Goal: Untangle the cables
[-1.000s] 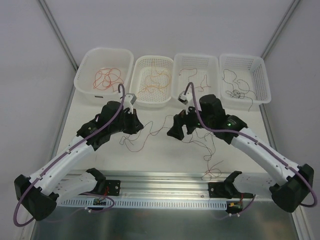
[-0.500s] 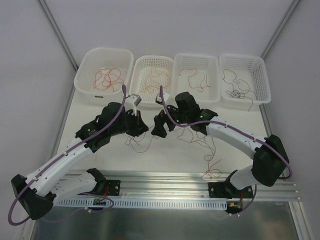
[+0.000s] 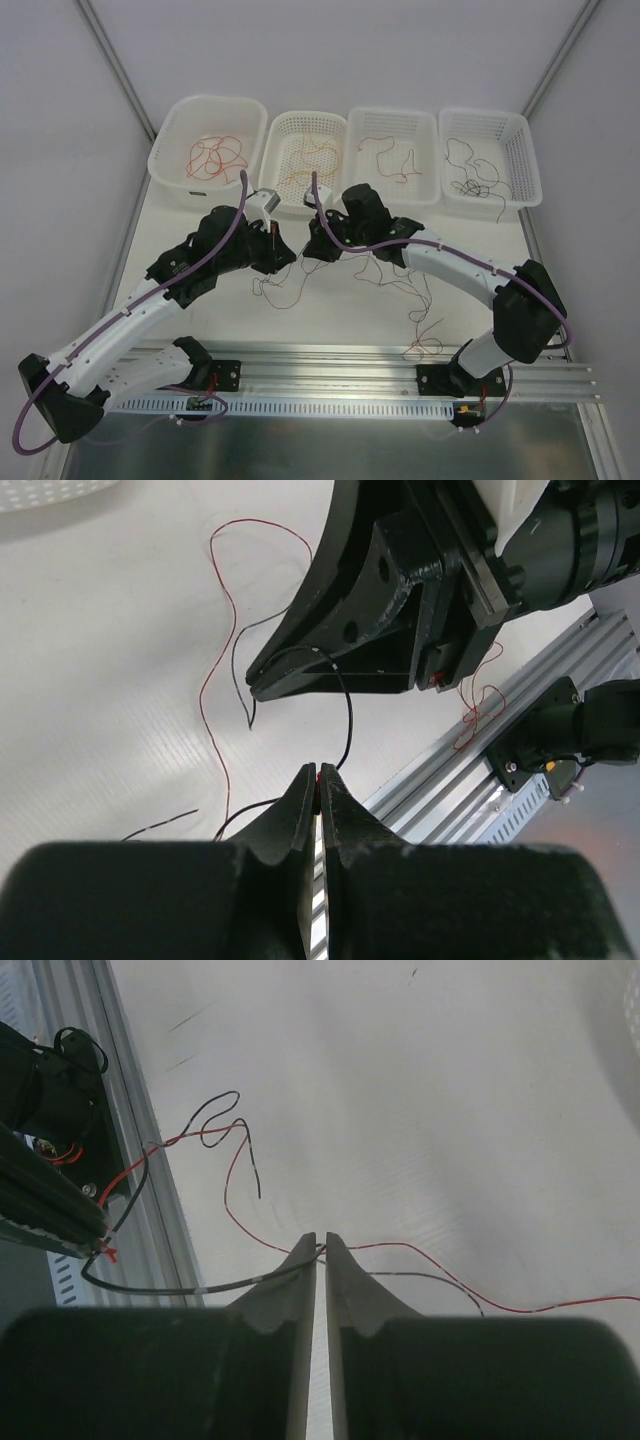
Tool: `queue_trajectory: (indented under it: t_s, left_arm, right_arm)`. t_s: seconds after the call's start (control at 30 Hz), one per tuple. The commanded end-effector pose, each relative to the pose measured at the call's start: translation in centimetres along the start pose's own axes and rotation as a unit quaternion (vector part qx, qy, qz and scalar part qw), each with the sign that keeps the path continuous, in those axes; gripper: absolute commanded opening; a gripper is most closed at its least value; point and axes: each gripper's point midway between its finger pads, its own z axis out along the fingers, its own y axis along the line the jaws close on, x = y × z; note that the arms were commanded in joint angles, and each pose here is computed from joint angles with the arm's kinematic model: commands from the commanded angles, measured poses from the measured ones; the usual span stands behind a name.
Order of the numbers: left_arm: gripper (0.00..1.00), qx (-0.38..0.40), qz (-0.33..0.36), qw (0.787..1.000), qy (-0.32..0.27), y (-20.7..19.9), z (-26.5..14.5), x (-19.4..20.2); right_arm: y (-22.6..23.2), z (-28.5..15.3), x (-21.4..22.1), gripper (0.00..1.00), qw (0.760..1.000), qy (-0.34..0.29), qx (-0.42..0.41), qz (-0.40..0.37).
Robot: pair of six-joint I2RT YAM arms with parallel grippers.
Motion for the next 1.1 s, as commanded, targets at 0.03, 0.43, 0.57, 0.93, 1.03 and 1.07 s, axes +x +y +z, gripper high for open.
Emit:
queue_trajectory:
  t_s: [0.03,0.43,0.57,0.93,1.03,1.07]
  left_arm:
    - [0.0,-0.003,0.0,1.0,-0.02,-0.2,-0.4,-0.8]
    - [0.0,-0.116,-0.029,0.99,-0.075,3.6,-2.9,-2.0]
    - [0.0,-0.179,-0.051,0.977,-0.104,5.9,-4.3,-2.0]
    - [0.0,-0.307,-0.062,0.944,-0.099,11.2,-5.6,0.4]
    - [0.0,-0.354,-0.068,0.928,-0.095,13.2,-6.2,0.8]
    - [0.0,-0.366,-0.072,0.923,-0.094,13.8,-6.3,0.9]
  right_arm:
    - [1.5,-1.1,-3.1,0.03,0.998,-0.055,-0.021,-0.029]
    - [1.0,-3.8,-2.1,0.01,0.996,-0.084,0.017,-0.016]
    - [-0.9,-6.0,-1.5,0.01,0.993,-0.099,0.062,0.012]
    - [-11.4,-19.0,5.9,0.01,0.9,-0.059,0.374,0.215]
    - [-12.6,-23.9,7.7,0.01,0.856,-0.089,0.422,0.286]
    - [-12.8,-25.1,7.8,0.01,0.846,-0.097,0.431,0.299]
